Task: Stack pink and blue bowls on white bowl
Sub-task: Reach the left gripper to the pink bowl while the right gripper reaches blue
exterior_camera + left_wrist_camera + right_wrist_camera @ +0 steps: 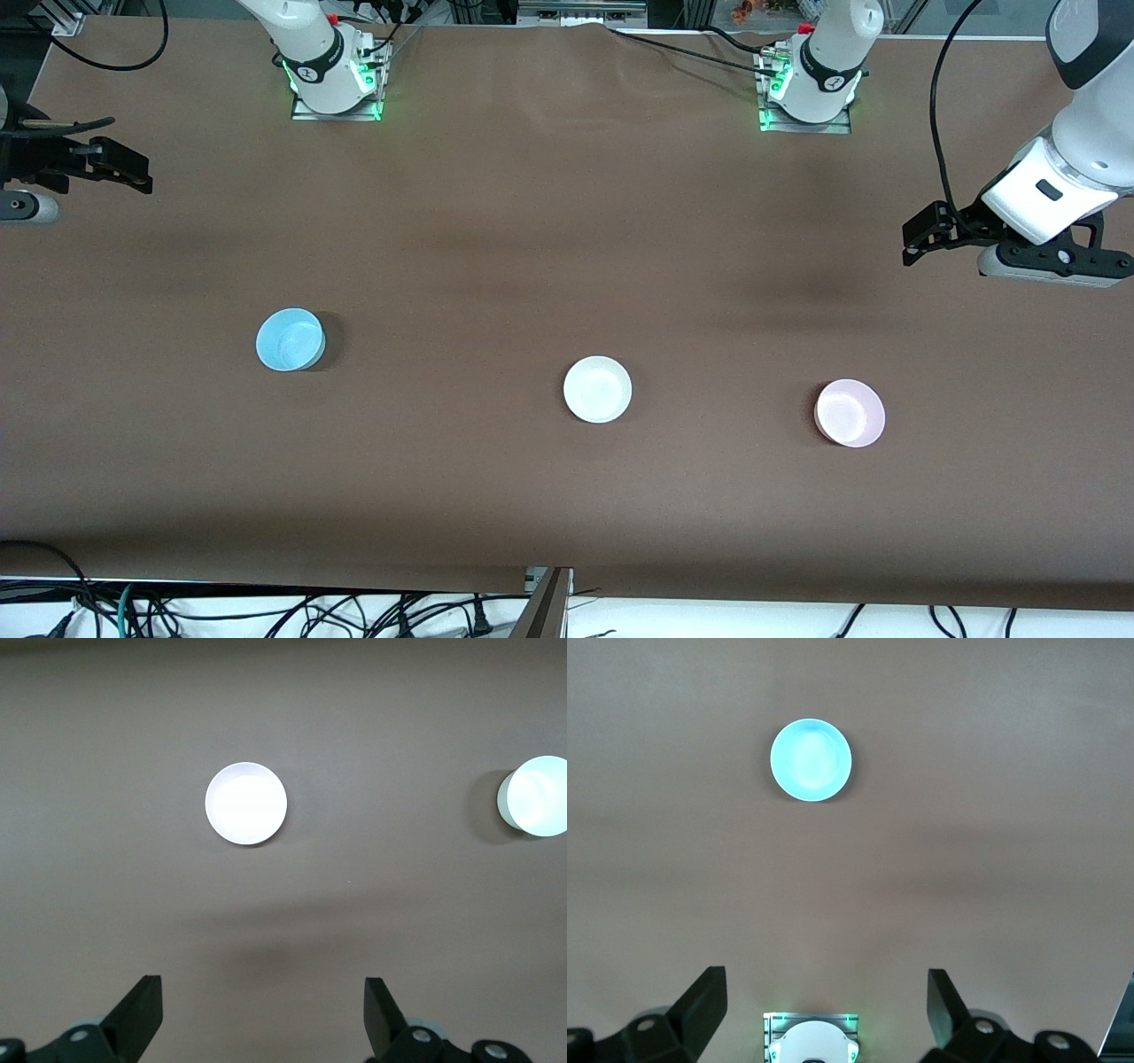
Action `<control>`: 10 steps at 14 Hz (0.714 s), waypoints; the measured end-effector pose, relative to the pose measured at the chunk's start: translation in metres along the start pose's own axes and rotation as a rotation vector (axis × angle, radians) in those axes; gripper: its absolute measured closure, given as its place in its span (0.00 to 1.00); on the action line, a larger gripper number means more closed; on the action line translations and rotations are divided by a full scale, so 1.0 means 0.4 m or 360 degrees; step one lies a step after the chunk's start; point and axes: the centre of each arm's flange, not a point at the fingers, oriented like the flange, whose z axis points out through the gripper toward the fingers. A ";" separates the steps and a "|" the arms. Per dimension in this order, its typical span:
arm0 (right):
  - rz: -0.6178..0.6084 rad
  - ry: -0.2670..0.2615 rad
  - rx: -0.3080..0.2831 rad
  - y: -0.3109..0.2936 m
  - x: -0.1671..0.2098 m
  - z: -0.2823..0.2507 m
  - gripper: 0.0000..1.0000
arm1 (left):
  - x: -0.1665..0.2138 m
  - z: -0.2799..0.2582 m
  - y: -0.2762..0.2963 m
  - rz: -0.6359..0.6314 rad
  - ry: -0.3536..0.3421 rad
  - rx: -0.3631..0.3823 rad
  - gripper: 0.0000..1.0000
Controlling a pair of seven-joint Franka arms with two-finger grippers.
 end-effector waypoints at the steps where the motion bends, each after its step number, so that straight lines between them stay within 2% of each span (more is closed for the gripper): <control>1: 0.0000 0.0000 0.0000 0.000 0.000 0.000 0.00 | 0.000 0.000 0.002 0.0003 0.0000 0.0000 0.00; 10: 0.0000 0.0001 0.0000 0.000 0.000 0.000 0.00 | 0.038 0.000 -0.033 -0.0033 0.0004 0.0000 0.00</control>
